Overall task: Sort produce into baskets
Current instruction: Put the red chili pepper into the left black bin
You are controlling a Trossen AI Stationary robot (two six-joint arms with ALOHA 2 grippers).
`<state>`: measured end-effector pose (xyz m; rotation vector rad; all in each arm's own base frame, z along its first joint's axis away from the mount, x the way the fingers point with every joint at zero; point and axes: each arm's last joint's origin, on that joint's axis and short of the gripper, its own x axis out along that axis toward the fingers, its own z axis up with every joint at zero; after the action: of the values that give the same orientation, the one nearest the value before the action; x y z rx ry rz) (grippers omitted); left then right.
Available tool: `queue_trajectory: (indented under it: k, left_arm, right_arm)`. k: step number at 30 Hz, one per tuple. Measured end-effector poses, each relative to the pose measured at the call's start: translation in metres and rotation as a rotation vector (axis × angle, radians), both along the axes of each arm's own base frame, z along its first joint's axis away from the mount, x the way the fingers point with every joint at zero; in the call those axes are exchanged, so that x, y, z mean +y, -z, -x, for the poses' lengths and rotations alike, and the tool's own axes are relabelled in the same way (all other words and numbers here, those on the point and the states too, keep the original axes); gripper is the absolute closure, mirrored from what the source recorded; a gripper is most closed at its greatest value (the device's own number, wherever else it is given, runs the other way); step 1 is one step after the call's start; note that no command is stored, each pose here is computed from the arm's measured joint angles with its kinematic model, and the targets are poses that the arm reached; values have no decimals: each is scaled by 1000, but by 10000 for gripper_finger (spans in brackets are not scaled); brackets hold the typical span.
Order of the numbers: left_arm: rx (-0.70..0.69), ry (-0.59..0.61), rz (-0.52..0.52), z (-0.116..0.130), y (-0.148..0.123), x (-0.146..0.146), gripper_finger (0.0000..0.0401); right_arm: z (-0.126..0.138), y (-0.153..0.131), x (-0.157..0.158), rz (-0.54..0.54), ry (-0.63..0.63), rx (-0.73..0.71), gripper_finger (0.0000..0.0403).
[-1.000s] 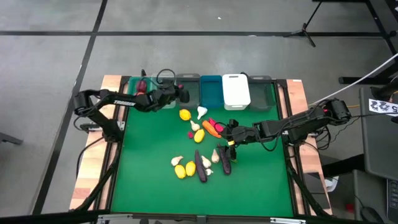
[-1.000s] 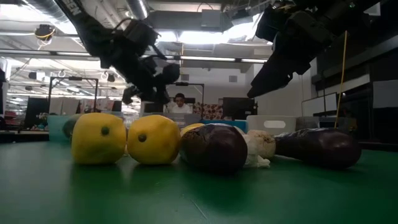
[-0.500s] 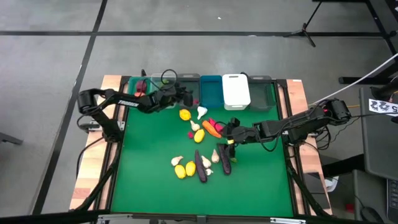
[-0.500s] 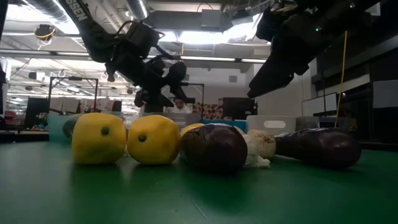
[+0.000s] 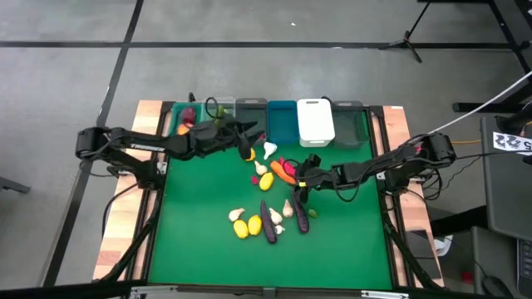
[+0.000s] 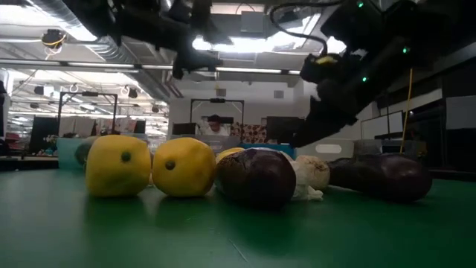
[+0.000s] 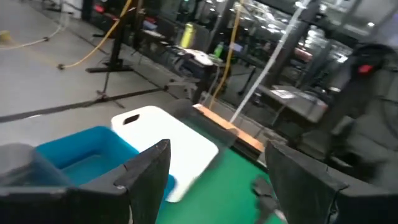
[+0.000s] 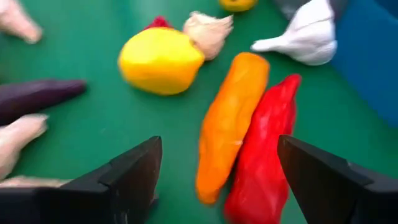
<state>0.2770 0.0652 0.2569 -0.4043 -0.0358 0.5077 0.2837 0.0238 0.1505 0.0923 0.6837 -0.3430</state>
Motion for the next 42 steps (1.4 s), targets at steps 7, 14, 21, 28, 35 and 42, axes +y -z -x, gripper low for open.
queue_trajectory:
  k: [7,14,21,28,35,42]
  left_arm:
    - [-1,64,-29,-1,-5,-27,144]
    - [32,62,-28,-2,-2,-38,144]
    - [43,78,-12,-2,0,-44,144]
    - [34,83,1,-2,0,-46,144]
    - [43,82,8,-2,1,-46,144]
    - [-56,73,58,-2,-6,-45,144]
  right_arm:
    - [2,5,-13,37,73,-20,84]
    - [7,22,-27,-12,113,9,84]
    - [4,38,-29,-39,107,23,84]
    - [0,50,-28,-73,157,18,101]
    - [-1,49,-29,-89,172,0,208]
    - [-4,39,-28,-105,162,-66,272]
